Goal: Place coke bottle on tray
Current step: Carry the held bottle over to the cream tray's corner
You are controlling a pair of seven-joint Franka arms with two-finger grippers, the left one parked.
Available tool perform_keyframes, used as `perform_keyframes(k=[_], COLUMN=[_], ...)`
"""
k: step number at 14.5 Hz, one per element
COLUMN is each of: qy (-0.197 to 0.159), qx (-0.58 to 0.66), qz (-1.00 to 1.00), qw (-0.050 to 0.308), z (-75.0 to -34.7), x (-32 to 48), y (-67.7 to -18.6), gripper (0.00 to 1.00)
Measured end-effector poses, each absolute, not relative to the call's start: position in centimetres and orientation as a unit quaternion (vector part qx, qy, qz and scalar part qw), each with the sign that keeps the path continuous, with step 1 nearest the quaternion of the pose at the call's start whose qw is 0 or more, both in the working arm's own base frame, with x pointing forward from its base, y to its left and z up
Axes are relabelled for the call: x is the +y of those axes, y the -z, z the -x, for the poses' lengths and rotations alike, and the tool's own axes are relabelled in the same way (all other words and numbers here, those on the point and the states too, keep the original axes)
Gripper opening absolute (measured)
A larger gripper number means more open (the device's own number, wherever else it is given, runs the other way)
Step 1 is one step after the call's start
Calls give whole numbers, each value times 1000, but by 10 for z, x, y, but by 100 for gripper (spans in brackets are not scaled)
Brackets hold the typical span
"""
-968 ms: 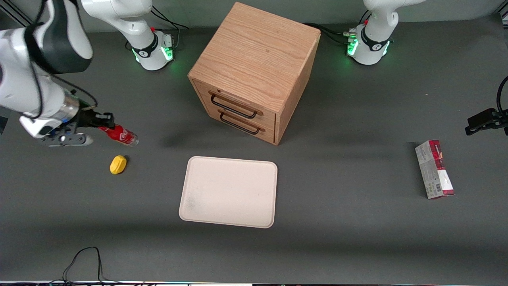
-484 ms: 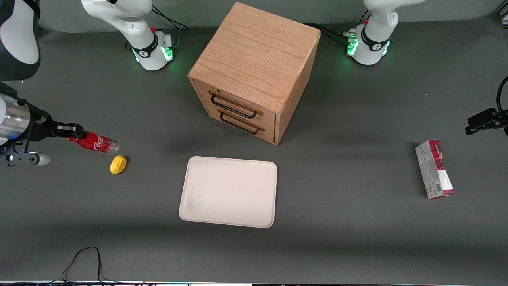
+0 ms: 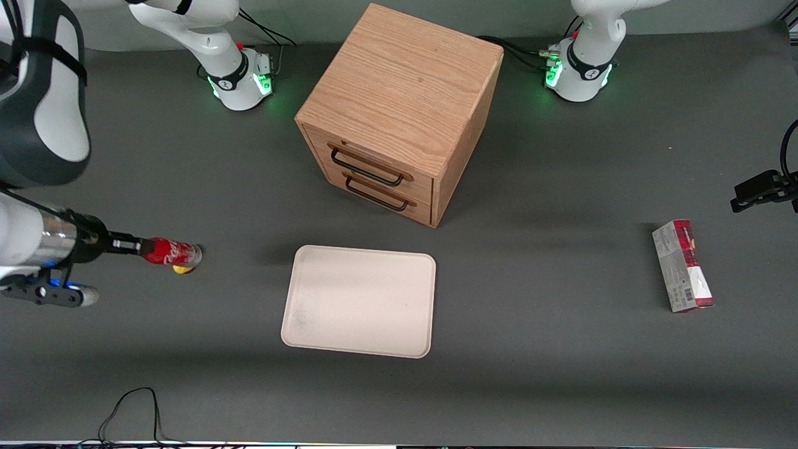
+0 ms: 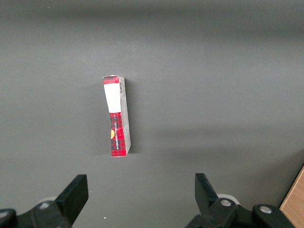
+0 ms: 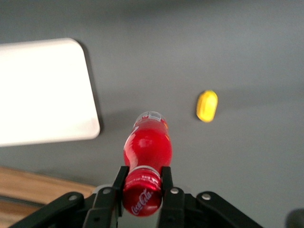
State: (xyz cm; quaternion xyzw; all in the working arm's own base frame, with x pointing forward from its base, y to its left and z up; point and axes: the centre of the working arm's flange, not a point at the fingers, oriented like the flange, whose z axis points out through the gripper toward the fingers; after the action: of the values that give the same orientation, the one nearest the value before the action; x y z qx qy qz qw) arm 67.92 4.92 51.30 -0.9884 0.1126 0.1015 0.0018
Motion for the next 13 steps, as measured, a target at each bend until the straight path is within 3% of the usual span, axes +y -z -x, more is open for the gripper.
perform_keyframes(k=[11, 13], qy=[-39, -32], qx=[173, 174], qz=[984, 984], qw=[34, 21], z=[-738, -742], x=[101, 118], y=[-418, -399], gripper=[32, 32])
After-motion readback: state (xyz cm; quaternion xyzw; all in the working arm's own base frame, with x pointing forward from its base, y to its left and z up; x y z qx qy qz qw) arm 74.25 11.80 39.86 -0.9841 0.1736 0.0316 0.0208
